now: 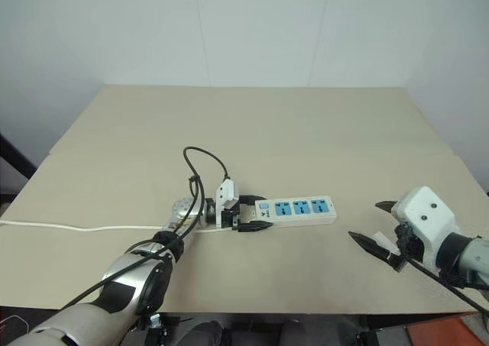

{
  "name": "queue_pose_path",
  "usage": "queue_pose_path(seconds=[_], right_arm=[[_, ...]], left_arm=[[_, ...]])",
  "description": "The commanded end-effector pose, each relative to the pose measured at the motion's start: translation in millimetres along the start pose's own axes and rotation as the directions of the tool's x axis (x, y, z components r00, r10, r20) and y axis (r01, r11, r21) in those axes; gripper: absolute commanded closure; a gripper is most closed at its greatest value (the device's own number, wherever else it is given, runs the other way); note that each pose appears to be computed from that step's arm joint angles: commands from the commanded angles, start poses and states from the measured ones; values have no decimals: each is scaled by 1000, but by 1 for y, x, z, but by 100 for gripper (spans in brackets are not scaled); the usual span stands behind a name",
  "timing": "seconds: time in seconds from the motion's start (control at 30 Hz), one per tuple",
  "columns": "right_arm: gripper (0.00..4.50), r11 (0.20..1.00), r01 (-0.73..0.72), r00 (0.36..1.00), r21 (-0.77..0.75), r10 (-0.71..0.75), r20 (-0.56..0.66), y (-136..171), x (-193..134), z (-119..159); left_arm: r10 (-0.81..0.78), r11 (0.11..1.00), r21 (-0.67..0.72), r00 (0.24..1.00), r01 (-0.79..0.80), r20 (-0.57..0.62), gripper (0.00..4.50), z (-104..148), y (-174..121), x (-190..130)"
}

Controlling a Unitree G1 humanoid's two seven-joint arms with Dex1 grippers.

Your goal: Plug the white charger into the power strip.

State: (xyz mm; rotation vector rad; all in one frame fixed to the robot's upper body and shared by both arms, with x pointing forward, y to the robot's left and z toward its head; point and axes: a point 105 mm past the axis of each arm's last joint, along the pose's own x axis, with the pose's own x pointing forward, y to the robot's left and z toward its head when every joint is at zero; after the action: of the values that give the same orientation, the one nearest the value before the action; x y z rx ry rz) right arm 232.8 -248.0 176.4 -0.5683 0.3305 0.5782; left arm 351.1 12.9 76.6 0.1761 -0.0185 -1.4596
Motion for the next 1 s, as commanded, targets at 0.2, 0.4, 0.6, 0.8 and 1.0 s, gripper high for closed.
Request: queue_pose_path(seconds=[0.2,0.4,0.6,0.8,1.0], right_arm=[[0,996,-3,931,91,36,-363,-36,-1,8],[0,994,-59,864,95,98,-494,-40,16,3],[0,993,-69,818,96,111,-565,-45,31,-11],[0,989,-78,787,128,140,-600,-42,43,-25],[0,985,-77,769,153,156,-619,-41,57,-34]], left_arm=[[-146,989,-2,989,146,19,122,-3,-16,-24],[-203,979,14,979,203,24,122,-6,-26,-40],[-150,988,35,987,148,58,122,-4,-31,-48],[-80,997,15,994,79,77,122,-4,-33,-51],[-68,998,11,995,67,73,122,-4,-33,-48]])
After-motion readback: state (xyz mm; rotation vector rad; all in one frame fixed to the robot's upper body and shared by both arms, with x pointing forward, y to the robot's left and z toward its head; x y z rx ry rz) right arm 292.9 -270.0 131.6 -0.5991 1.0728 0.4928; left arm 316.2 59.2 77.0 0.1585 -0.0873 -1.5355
